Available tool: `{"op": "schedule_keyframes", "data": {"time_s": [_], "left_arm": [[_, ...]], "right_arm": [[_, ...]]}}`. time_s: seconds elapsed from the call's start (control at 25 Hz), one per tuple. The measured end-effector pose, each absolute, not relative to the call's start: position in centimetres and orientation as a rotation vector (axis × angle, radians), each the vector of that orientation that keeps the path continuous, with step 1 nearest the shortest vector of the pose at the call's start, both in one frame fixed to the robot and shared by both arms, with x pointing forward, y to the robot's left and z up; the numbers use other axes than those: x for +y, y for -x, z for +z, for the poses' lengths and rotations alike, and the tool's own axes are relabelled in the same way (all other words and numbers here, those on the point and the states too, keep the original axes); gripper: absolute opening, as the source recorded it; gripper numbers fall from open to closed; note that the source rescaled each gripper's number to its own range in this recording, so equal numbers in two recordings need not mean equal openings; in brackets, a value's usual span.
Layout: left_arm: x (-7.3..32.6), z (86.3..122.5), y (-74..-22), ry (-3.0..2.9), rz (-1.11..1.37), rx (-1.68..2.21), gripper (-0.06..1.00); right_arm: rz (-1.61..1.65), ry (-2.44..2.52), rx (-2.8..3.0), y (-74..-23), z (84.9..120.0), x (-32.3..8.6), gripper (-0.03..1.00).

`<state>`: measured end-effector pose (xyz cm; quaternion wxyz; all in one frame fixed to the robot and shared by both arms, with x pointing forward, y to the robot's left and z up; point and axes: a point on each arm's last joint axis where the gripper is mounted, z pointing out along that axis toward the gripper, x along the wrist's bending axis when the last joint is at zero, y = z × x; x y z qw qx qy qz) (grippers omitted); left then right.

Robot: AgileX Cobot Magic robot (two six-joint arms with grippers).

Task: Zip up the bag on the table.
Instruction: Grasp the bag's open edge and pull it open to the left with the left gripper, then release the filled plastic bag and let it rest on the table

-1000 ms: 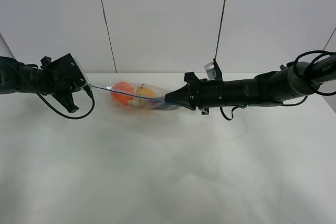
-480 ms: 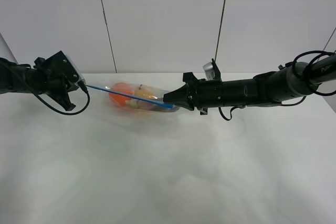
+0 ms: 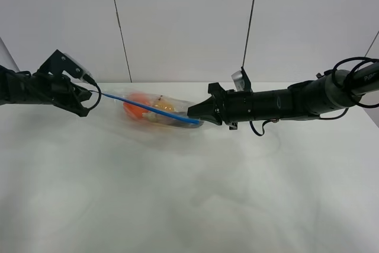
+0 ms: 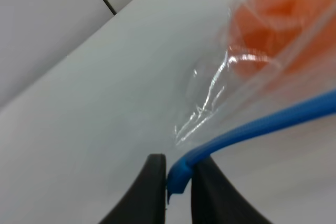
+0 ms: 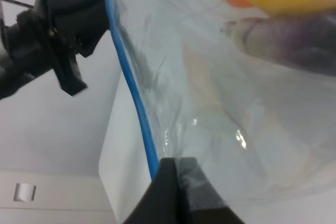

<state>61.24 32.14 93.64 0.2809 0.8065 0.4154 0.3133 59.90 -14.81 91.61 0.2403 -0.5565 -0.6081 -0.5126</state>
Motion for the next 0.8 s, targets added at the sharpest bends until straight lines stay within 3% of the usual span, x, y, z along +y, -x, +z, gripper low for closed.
{"op": "schedule_keyframes", "data": {"time_s": [0.48, 0.8], "left_arm": [[30.5, 94.4, -61.2, -1.445, 0.278, 1.646, 0.12], [28.7, 95.4, -60.8, -0.848, -0.335, 1.879, 0.12]], "right_arm": [[-1.399, 1.531, -1.671, -59.9, 91.5, -14.8, 0.0], [-1.394, 1.527, -1.679, -59.9, 91.5, -14.8, 0.0]]}}
